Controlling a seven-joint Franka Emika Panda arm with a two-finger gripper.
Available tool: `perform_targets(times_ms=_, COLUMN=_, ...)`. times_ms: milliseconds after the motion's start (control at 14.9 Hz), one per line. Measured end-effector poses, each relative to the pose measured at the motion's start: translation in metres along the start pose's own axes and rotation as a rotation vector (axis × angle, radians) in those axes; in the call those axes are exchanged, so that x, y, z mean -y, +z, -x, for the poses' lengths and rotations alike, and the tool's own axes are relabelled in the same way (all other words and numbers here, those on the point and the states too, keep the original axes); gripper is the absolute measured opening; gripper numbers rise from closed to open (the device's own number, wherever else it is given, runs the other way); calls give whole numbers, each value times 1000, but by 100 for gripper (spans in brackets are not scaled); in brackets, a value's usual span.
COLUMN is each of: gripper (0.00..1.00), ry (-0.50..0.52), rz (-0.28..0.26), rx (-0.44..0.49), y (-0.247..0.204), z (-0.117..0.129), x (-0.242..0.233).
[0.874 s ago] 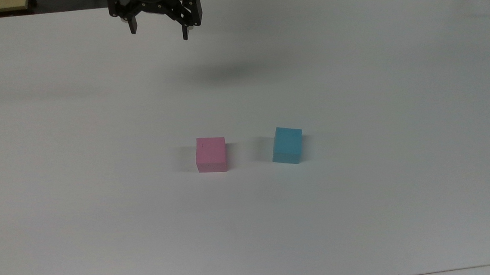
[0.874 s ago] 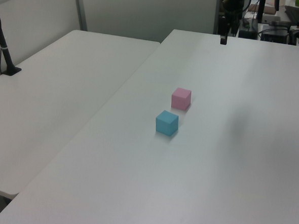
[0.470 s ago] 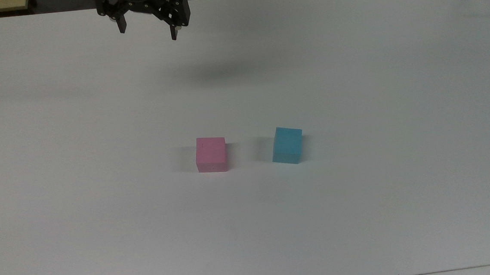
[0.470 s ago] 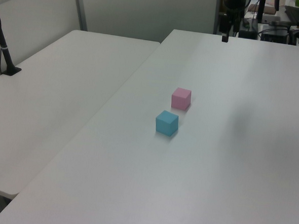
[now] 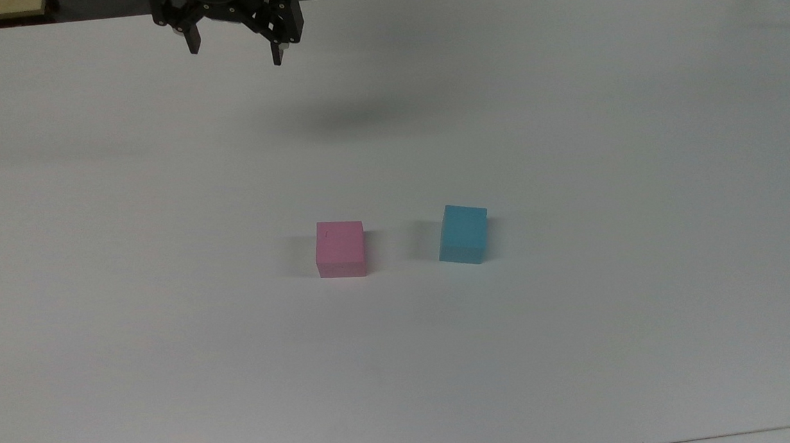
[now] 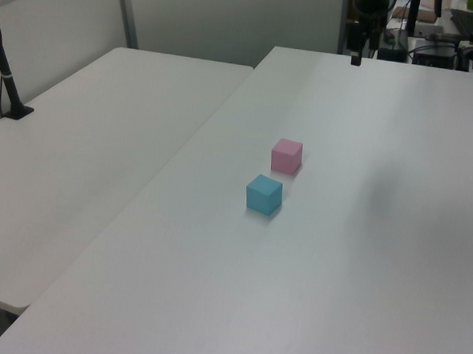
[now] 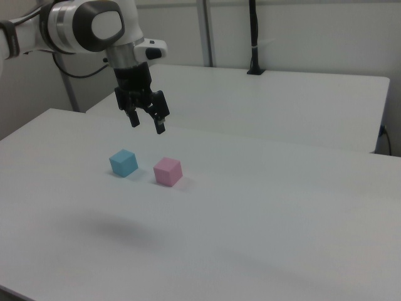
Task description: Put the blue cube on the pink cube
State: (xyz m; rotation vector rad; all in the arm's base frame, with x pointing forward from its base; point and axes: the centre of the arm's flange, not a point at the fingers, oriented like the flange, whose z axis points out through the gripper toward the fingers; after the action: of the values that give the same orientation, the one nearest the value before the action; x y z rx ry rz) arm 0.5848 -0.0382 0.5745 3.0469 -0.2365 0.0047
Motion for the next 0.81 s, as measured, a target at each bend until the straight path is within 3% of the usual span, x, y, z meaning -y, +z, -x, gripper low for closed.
perform_targets(times_ms=403, gripper=100, ry=-14, rz=-31, rx=-35, y=15, z=-14, x=19)
perform_targets(times_ms=806, gripper=100, ry=-2, rz=-66, rx=-39, y=53, z=-22, x=124)
